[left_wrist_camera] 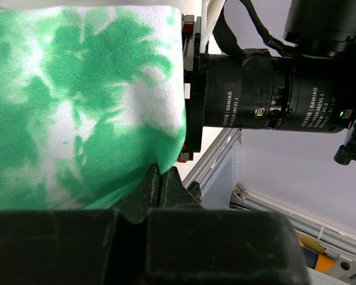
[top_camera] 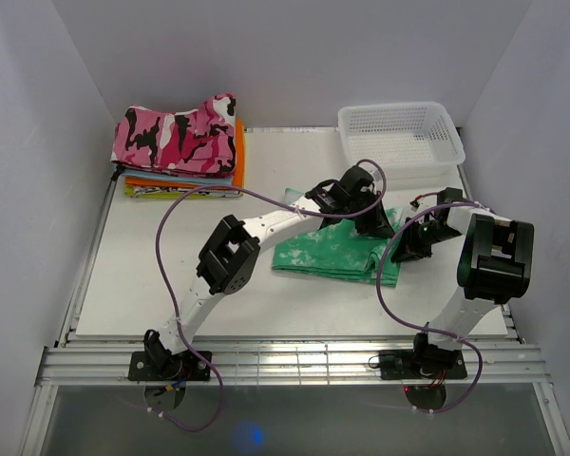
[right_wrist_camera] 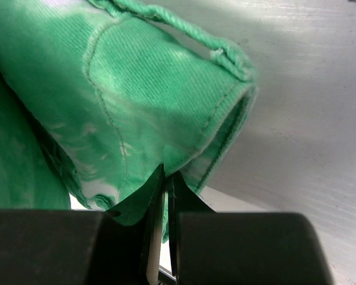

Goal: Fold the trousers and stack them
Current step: Fold the trousers

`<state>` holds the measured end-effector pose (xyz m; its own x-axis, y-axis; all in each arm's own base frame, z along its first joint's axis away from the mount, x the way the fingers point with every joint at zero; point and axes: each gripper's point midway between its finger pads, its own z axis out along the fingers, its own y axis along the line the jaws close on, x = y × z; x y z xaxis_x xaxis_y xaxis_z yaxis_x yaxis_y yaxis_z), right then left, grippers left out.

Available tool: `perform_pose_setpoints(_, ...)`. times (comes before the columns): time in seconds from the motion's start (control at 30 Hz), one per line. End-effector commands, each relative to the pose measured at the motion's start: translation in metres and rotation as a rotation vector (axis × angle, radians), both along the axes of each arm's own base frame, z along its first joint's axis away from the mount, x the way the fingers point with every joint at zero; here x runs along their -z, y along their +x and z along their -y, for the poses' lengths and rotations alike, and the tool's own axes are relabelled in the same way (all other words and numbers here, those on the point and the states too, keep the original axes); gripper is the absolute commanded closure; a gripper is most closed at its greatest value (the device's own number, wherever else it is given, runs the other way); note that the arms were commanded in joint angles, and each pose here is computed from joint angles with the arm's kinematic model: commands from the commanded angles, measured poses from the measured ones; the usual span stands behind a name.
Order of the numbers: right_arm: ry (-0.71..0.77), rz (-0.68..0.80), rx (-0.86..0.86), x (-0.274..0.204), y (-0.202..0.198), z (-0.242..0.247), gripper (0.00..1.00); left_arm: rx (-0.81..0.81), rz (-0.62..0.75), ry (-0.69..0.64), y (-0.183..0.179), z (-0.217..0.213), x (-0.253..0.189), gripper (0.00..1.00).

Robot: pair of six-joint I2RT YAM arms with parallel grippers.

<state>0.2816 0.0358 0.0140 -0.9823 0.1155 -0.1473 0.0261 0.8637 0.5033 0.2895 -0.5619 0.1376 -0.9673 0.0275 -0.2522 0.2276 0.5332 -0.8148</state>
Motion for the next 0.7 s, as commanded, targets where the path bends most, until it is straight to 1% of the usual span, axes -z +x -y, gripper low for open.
perform_pose_setpoints(0.0, -0.204, -0.035, -0.014, 0.037, -0.007, 0.034, 0.92, 0.042, 0.031, -0.114, -0.010, 0.016, -0.043, 1.00)
perform_pose_setpoints(0.17, -0.199, -0.042, -0.008, 0.038, -0.008, 0.033, 0.92, 0.049, 0.032, -0.123, -0.013, 0.021, -0.044, 1.00)
perform_pose_setpoints(0.37, -0.194, -0.045, -0.005, 0.038, -0.008, 0.032, 0.92, 0.043, -0.020, -0.094, -0.015, 0.021, -0.018, 1.00)
perform_pose_setpoints(0.67, -0.186, -0.048, -0.003, 0.037, -0.009, 0.030, 0.92, 0.055, -0.037, -0.107, -0.015, 0.028, -0.005, 1.00)
